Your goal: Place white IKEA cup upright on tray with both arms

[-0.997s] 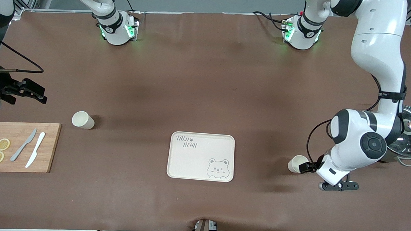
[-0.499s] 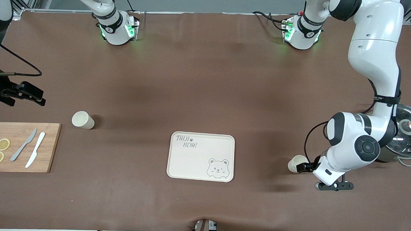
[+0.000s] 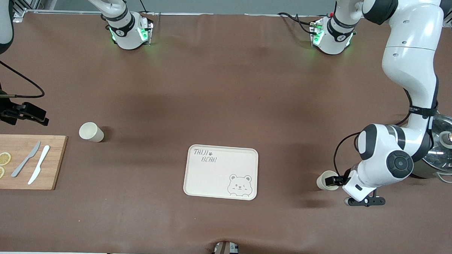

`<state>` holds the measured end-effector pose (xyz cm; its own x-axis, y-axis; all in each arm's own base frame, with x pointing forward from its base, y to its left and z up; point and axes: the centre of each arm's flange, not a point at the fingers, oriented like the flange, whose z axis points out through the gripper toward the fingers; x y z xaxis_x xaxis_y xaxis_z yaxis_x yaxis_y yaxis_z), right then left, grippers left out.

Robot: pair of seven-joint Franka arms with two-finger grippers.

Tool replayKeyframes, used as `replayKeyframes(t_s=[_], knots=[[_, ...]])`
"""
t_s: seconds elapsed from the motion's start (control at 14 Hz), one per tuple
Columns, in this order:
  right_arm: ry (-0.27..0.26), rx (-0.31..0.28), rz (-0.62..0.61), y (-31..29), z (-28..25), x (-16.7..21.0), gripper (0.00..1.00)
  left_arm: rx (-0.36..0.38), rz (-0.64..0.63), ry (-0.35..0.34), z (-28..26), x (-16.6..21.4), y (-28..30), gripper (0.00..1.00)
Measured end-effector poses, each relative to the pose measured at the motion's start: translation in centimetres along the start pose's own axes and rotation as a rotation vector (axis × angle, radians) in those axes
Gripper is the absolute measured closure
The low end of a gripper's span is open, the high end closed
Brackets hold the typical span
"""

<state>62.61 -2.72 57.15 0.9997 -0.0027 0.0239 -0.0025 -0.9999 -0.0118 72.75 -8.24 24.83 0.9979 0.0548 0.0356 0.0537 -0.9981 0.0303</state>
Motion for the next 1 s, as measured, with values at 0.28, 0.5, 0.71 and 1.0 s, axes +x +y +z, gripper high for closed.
replayKeyframes(t_s=[0.28,0.5,0.71,1.0], knots=[[-0.058,0.004,-0.005,-0.3,0.9,-0.5,0.0,0.001,0.0,-0.004,0.2,-0.1,0.0,0.0],[-0.067,0.004,-0.006,-0.3,1.3,-0.4,0.0,0.001,0.0,-0.004,0.3,-0.1,-0.1,0.0],[-0.065,0.004,-0.004,-0.2,1.3,-0.4,0.0,0.001,-0.004,-0.006,0.5,-0.2,-0.3,0.0],[-0.052,0.004,-0.006,-0.3,0.5,-0.3,0.0,-0.001,-0.006,0.003,1.0,-0.3,-0.5,0.0]])
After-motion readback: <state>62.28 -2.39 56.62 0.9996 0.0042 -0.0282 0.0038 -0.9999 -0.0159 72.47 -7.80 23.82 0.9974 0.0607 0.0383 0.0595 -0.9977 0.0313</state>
